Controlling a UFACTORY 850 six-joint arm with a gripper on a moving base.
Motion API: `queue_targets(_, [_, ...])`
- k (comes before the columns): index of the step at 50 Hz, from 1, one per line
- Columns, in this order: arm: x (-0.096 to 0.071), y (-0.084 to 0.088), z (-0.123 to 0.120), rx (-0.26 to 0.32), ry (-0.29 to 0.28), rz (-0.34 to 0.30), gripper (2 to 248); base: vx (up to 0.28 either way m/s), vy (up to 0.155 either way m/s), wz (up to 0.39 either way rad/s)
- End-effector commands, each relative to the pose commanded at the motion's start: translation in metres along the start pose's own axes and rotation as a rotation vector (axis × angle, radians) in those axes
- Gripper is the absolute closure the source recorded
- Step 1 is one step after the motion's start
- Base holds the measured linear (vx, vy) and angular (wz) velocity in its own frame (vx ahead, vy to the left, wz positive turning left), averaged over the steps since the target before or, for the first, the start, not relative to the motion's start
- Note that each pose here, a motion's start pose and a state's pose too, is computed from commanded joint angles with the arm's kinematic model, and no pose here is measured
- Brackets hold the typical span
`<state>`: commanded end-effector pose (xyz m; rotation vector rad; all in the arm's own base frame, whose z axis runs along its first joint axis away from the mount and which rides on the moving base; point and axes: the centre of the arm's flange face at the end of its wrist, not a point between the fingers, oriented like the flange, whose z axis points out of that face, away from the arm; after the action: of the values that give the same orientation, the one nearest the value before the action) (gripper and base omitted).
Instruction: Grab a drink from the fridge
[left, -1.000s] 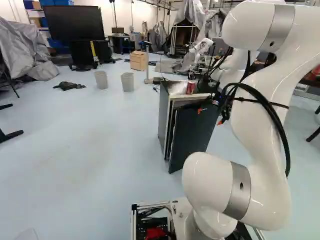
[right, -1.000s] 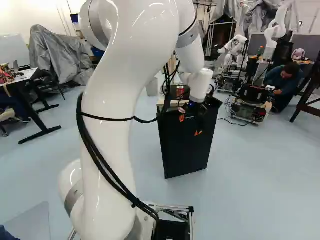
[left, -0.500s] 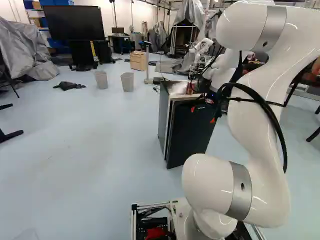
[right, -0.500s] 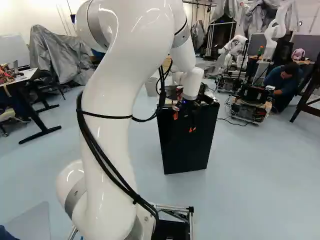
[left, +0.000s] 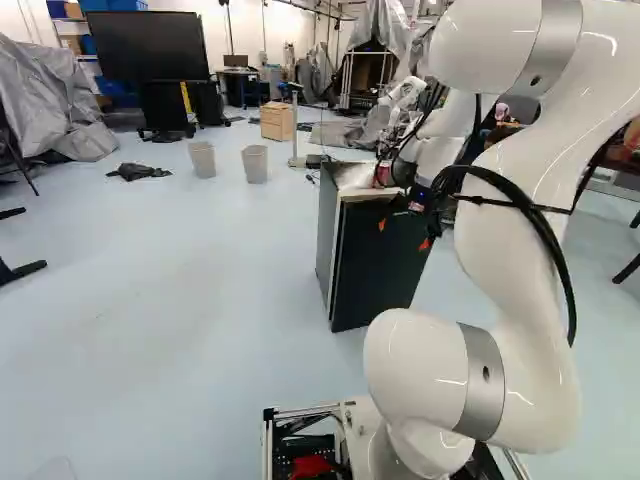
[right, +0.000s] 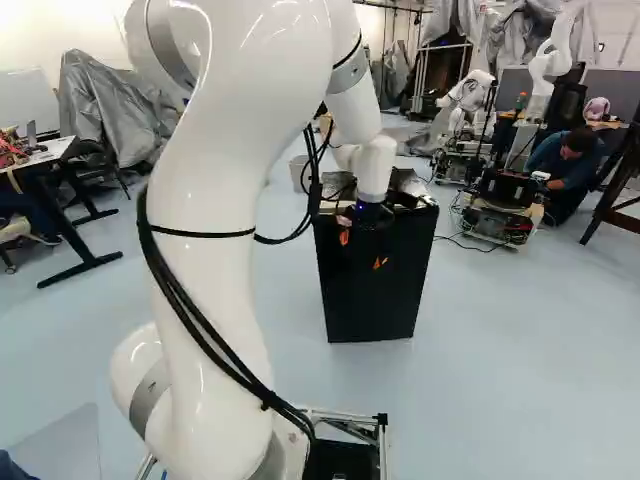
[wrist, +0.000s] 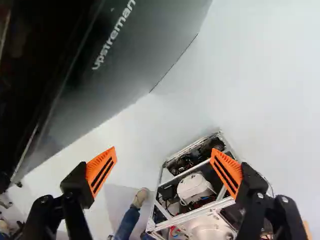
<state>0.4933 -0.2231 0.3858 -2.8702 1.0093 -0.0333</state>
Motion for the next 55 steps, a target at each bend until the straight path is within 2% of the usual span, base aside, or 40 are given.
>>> queue_targets(13, [-0.019, 0.006, 0.002, -0.077, 0.040, -0.119, 3, 0.000, 0.000, 0.000])
queue_targets(22, [-0.025, 0.006, 0.014, -0.125, 0.062, -0.212, 3, 0.000, 0.000, 0.000])
queue_targets(39, [-0.010, 0.008, 0.038, -0.194, 0.130, -0.378, 3, 0.000, 0.000, 0.000])
queue_targets(55, [0.008, 0.004, 0.055, -0.209, 0.228, -0.511, 3, 0.000, 0.000, 0.000])
